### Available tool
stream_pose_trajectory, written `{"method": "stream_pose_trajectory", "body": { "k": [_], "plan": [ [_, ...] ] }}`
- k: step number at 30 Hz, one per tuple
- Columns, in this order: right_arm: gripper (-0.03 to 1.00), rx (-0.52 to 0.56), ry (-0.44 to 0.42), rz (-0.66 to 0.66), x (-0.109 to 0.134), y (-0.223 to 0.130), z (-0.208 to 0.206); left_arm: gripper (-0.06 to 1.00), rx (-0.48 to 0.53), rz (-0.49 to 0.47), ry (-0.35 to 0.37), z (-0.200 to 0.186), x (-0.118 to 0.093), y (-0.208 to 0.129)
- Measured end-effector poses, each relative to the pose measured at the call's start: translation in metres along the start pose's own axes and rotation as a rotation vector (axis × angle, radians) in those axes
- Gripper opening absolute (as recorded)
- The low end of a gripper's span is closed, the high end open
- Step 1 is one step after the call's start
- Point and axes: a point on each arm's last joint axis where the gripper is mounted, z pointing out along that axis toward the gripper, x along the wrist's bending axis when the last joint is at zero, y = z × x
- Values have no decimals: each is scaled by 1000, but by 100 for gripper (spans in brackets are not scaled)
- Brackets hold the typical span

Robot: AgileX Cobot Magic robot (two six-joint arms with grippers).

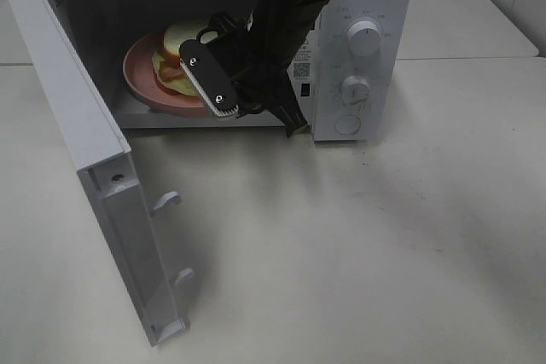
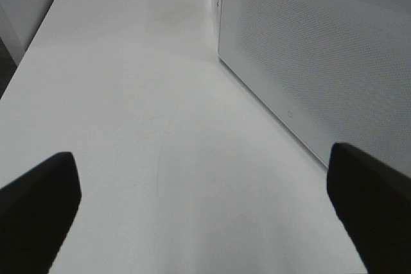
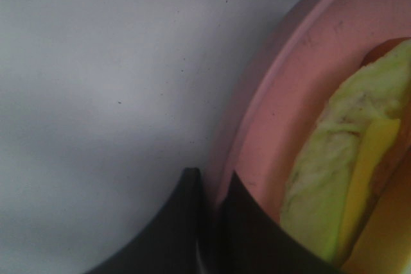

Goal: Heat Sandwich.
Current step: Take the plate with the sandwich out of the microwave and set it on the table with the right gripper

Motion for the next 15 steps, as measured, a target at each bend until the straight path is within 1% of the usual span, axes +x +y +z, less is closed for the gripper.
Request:
{"method": "stream_pose_trajectory", "body": {
  "k": [5,8,10,12,13,15],
  "plan": [
    [5,-6,5,-28,7,1,-11,99,0,1,1,0,0,0],
    [5,-8,28,-60,19,2,-16,99,0,1,1,0,0,0],
    [5,-9,26,-66,21,2,-18,99,0,1,1,0,0,0],
    [5,-17,27,-70,27,3,-21,99,0,1,1,0,0,0],
    [5,-26,32,-75,34,4,-24,99,0,1,1,0,0,0],
    [5,-29,33,-81,36,4,-25,99,0,1,1,0,0,0]
  ]
}}
